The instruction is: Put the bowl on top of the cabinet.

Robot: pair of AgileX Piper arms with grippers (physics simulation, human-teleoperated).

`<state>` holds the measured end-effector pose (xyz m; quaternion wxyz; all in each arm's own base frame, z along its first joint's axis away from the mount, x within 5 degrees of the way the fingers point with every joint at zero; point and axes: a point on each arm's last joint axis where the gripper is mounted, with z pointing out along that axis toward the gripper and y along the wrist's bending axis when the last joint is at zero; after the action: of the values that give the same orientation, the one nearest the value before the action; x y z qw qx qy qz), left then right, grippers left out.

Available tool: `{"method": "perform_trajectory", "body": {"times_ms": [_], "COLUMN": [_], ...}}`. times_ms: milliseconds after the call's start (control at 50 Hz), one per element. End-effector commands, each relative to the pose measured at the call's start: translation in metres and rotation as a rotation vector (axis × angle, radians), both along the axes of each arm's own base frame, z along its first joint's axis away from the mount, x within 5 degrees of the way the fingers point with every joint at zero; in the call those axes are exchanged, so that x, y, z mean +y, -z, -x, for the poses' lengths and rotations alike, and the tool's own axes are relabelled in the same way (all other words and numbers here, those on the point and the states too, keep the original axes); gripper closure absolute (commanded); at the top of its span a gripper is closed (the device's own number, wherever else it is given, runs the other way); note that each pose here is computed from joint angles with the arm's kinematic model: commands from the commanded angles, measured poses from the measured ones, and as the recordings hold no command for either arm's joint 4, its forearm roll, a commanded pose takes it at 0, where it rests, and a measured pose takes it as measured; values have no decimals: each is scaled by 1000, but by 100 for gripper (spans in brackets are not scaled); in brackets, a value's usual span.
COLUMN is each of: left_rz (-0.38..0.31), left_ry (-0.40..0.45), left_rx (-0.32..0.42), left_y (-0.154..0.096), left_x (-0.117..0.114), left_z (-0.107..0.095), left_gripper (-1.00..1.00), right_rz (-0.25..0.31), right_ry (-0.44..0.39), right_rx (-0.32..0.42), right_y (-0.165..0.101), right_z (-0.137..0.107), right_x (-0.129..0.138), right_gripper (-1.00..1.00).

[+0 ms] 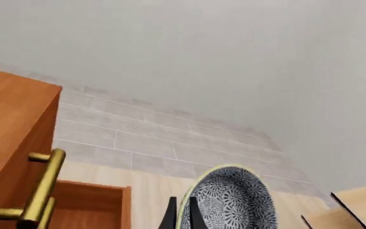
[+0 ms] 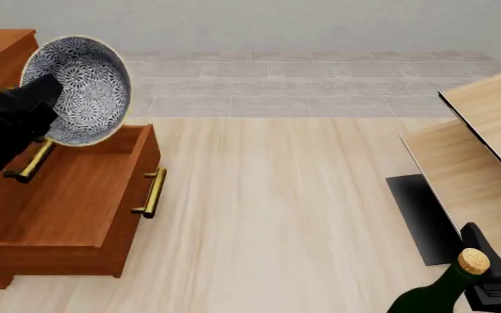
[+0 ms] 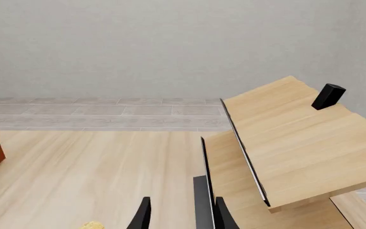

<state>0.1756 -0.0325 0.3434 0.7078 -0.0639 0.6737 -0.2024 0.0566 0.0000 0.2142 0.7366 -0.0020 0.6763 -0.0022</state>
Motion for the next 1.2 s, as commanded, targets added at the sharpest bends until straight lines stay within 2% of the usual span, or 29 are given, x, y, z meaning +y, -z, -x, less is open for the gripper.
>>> {"method": "perform_trajectory", "body": {"times_ms": [20,60,120,160,380,400,480,500,620,660,720,860,880,1120,1200], "left_rz": [123,154,159,185,240,270,270,275,302,285,303,301,284,306,335], "left_ry": [-167,-231,-259,-319,-456,-466,-509,-546,-608,-673,-694,-739,-764,-791,-795], "left_rx": [-69,-96,-103,-107,-122,-105,-112,-129,-98,-115,-96,-96,-111,-86,-61], "left_y": [-24,-29,-34,-36,-45,-44,-48,-51,-55,-62,-63,-78,-84,-92,-90], "left_x": [32,43,47,56,78,81,88,94,108,119,126,137,141,151,156], "left_z": [22,27,29,32,34,30,30,32,24,28,22,19,23,17,11], "left_gripper": [100,100,100,100,100,100,100,100,100,100,100,100,100,100,100], "right_rz": [-6,-6,-6,-6,-6,-6,-6,-6,-6,-6,-6,-6,-6,-6,-6], "right_ry": [-1,0,-1,-1,-1,-1,-1,-1,-1,-1,-1,-1,-1,-1,-1], "right_rx": [-1,-1,-1,-1,-1,-1,-1,-1,-1,-1,-1,-1,-1,-1,-1], "right_y": [0,0,0,0,0,0,0,0,0,0,0,0,0,0,0], "right_z": [0,0,0,0,0,0,0,0,0,0,0,0,0,0,0], "right_x": [0,0,0,0,0,0,0,0,0,0,0,0,0,0,0], "right_gripper": [-100,-100,-100,-100,-100,-100,-100,-100,-100,-100,-100,-100,-100,-100,-100]}}
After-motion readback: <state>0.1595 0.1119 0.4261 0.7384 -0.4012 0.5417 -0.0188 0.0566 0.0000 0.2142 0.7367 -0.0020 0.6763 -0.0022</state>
